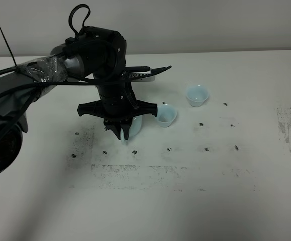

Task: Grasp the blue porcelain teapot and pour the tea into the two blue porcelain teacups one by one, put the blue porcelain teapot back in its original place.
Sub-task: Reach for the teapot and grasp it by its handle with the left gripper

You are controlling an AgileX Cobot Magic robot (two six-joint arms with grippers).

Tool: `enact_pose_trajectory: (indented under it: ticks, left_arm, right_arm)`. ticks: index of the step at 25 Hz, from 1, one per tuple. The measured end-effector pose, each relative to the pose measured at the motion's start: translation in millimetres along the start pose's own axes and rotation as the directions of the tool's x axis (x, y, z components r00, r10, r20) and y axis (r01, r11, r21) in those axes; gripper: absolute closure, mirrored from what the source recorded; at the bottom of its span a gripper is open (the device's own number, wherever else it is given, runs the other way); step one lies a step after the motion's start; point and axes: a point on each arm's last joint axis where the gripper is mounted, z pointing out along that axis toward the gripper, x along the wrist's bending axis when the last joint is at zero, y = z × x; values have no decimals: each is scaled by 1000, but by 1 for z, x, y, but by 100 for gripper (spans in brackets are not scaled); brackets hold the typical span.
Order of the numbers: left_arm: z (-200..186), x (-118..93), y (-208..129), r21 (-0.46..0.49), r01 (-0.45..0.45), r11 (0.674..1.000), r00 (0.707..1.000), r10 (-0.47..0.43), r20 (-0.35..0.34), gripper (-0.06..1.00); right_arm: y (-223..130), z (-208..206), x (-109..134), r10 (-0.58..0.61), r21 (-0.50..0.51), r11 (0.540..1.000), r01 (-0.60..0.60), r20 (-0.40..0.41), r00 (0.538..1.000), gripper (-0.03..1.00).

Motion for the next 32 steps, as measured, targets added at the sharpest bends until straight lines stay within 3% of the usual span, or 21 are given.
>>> enact_pose_trajectory:
  ticks: [11, 32]
  left_arm:
    - [0, 0, 0, 0, -6, 1000, 1000, 6, -1, 94]
    - [-5, 5, 1, -28, -148, 989, 987, 146, -61, 94]
  right_arm:
    - [0, 0, 0, 0, 0, 1000, 0, 0, 1000, 43]
    - [0, 0, 0, 0, 0, 1000, 0, 0, 1000, 43]
